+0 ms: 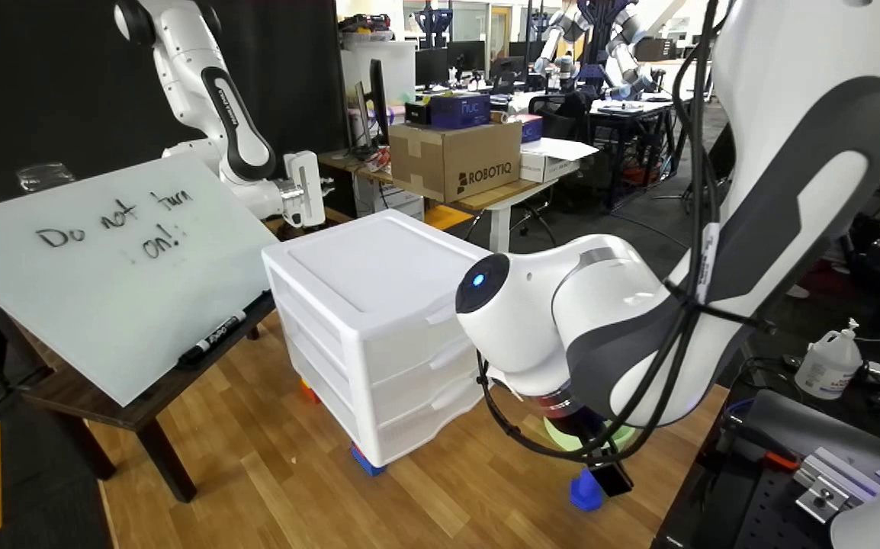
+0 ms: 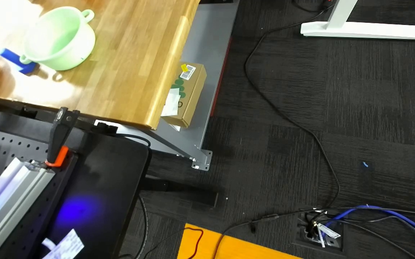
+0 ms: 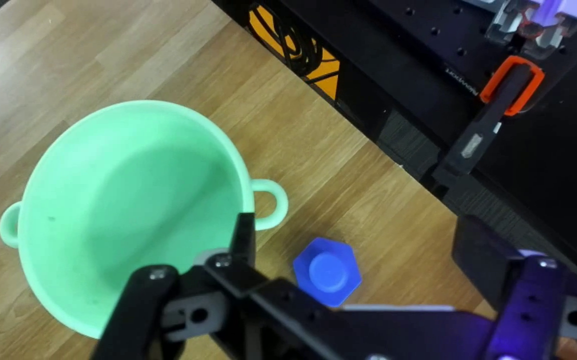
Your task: Take the blue object out of the green pot
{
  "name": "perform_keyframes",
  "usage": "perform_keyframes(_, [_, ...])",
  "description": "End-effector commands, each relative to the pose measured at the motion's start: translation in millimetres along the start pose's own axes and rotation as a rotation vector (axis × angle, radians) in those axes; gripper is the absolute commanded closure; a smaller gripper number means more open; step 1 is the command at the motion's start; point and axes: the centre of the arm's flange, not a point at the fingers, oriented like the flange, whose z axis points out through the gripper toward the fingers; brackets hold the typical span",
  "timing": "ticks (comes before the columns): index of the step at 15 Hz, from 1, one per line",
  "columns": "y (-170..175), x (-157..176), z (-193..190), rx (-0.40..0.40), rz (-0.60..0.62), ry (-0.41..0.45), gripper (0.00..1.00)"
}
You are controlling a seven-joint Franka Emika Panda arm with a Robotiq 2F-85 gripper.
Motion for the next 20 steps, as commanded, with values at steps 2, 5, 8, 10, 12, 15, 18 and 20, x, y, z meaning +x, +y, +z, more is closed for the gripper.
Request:
perform_keyframes(2, [11,-47,-2,0.013,0.028,0.137,0.00])
perform_keyframes(5, [26,-82,10,0.055,0.068,0.239,0.00])
perform_keyframes(8, [43,-123,31,0.132,0.183,0.335,0.00])
perform_keyframes(10, [65,-131,25,0.159,0.262,0.404,0.00])
perform_keyframes(12, [83,-136,24,0.184,0.328,0.447,0.00])
perform_keyframes(15, [105,-145,27,0.232,0.432,0.473,0.00])
perform_keyframes(18, [119,-153,35,0.300,0.543,0.476,0.00])
perform_keyframes(20, [125,-157,39,0.326,0.584,0.481,0.00])
